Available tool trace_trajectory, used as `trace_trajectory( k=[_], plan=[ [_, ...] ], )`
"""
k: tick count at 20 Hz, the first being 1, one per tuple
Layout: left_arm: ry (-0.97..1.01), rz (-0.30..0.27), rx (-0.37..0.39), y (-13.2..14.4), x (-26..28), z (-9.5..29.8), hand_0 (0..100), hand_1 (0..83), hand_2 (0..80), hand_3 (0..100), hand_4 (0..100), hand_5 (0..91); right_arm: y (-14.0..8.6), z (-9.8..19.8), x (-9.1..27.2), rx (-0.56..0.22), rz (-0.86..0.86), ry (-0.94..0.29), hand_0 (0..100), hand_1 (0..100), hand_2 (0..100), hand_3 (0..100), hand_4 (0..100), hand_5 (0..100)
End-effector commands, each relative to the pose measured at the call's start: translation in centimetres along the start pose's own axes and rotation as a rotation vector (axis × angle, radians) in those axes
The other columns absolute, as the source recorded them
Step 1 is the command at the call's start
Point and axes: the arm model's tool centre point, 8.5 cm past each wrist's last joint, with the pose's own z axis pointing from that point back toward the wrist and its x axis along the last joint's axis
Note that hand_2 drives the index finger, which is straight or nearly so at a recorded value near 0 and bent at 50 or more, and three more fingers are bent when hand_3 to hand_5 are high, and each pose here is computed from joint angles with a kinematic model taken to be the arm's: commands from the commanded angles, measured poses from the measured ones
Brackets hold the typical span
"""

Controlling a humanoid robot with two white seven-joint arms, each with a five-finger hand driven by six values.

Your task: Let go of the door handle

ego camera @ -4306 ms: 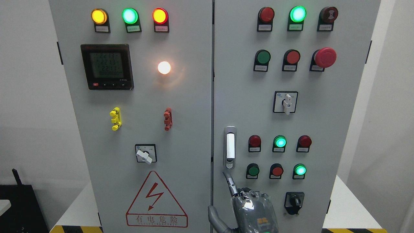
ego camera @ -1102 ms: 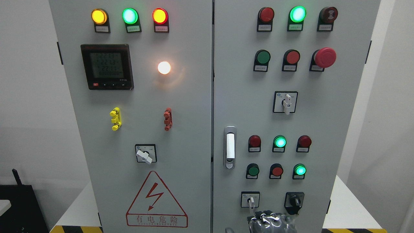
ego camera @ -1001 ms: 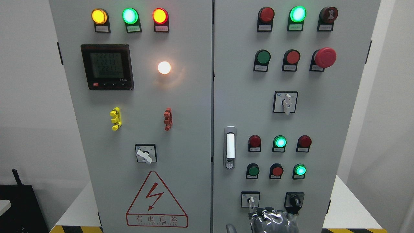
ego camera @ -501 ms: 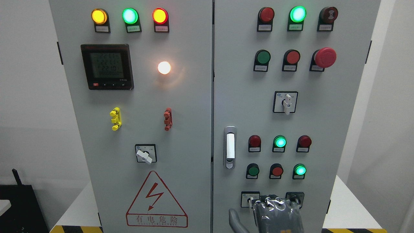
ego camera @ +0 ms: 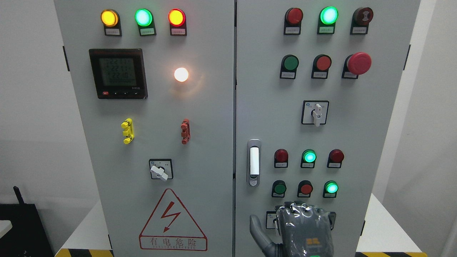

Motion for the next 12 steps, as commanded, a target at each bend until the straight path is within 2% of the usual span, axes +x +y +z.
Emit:
trace_trajectory(
  k=[1,6,12],
  plan=[
    [0.002,0.002,-0.002,0.01,-1.02,0.07,12,38.9,0.0,0,0,0.0,-1.23,-1.83,1.04,-0.027,-0.011,-0.024,33,0,100,100,96,93],
    [0.0,0.002,-0.002,0.0,-0.93,0.06,12,38.9,0.0,0,0,0.0,-1.07,-1.81,1.33,-0.013,-0.016,-0.022,33,0,100,100,99,93],
    [0.0,0.002,-0.002,0.0,-0.93,0.06,12,38.9,0.0,0,0,0.0,-0.41,-1.86,1.42,0.019,-0.013,-0.025,33,0,100,100,94,92]
  ],
)
